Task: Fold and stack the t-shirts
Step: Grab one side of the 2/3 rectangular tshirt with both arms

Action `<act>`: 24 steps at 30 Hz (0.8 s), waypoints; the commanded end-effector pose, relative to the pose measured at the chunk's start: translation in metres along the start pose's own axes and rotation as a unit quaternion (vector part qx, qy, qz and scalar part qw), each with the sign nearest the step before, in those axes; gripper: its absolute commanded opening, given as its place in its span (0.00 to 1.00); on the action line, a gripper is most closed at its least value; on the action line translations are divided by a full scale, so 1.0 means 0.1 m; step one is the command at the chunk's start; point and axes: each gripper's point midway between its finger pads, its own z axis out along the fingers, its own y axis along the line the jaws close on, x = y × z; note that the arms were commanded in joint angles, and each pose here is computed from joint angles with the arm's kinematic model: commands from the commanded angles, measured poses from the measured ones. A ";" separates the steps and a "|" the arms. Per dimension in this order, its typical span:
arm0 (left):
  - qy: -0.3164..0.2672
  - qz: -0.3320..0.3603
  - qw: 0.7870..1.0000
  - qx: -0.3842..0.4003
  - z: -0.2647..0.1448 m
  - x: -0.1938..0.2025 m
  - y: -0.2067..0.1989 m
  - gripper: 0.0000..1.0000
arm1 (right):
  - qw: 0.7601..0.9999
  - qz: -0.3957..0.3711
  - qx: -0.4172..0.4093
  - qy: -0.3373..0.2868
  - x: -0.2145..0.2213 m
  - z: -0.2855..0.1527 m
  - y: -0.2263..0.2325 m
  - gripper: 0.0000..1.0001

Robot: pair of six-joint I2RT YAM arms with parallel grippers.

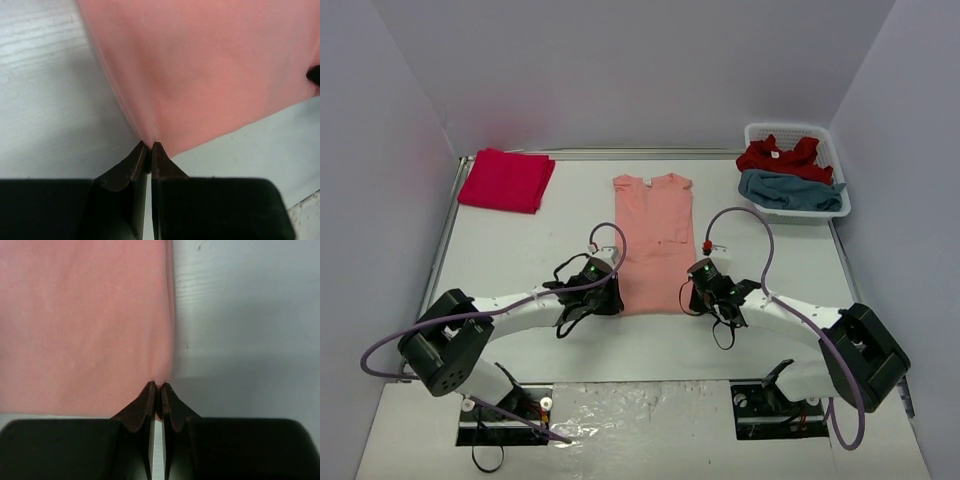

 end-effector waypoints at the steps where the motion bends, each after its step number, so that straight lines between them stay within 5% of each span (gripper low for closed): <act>1: -0.017 -0.006 1.000 0.000 -0.14 0.00 -0.09 0.02 | 1.000 0.007 0.028 -0.001 0.11 -0.10 -0.12 0.00; 13: -0.015 0.008 1.000 -0.003 -0.35 0.23 -0.12 0.02 | 1.000 0.001 0.024 -0.017 0.20 -0.31 -0.01 0.00; 24: -0.059 0.009 0.998 -0.024 -0.59 0.03 -0.11 0.02 | 0.999 -0.004 0.029 -0.044 0.01 -0.49 0.08 0.00</act>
